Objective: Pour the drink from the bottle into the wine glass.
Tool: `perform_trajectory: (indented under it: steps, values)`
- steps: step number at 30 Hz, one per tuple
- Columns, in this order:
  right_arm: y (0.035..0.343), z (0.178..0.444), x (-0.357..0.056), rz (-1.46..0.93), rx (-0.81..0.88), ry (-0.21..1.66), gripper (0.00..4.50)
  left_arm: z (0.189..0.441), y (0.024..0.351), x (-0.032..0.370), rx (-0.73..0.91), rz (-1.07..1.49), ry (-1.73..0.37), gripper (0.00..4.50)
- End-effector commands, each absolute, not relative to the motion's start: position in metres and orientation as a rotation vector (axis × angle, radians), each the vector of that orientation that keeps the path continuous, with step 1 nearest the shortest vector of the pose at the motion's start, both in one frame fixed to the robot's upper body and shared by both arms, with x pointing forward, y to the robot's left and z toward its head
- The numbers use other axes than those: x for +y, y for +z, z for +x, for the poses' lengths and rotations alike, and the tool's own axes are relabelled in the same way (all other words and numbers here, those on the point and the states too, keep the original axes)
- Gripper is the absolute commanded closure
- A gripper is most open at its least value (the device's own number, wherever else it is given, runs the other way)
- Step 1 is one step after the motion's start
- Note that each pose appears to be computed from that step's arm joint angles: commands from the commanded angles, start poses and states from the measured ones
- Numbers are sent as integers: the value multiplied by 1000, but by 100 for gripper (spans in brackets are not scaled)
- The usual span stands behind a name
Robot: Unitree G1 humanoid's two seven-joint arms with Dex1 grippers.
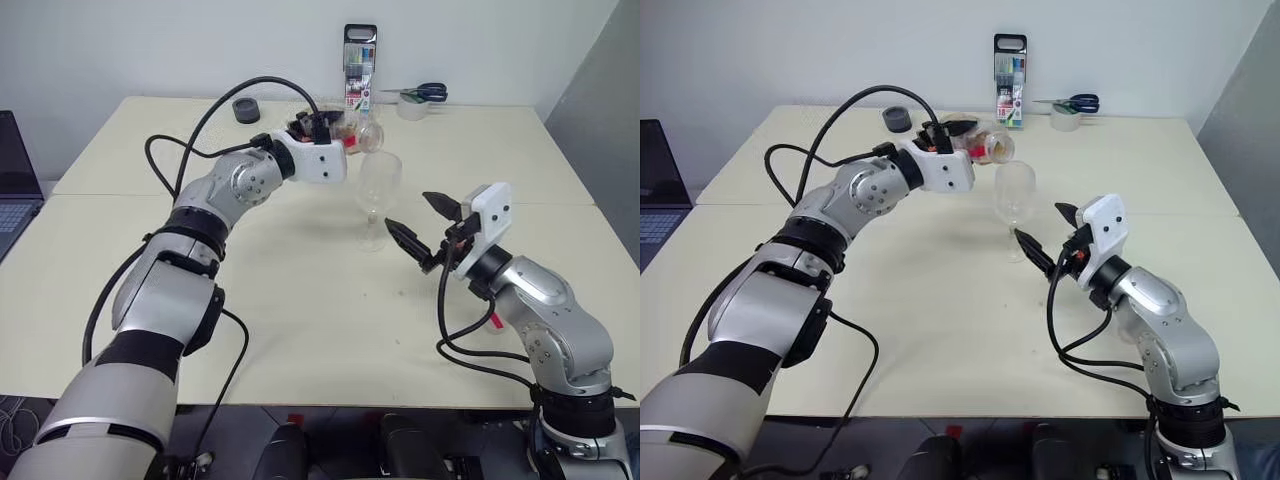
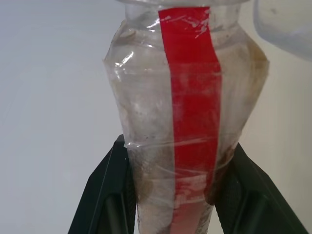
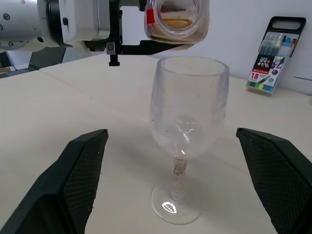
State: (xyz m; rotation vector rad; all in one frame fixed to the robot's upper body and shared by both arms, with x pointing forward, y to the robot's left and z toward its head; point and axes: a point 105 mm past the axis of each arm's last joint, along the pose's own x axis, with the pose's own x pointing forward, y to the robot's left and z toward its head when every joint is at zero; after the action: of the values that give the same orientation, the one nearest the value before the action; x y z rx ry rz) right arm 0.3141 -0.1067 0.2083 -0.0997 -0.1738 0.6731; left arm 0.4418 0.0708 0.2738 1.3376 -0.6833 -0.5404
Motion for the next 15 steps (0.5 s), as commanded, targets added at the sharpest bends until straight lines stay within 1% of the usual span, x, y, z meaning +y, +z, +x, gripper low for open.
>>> perform_trajectory:
  steps: [1,15]
  values:
    - [226,306,-102,-113,-256,688,0,437,302,67,-779,1365,-493,282]
    - [230,304,-101,-138,-319,687,0,439,305,67,-792,1431,-460,282]
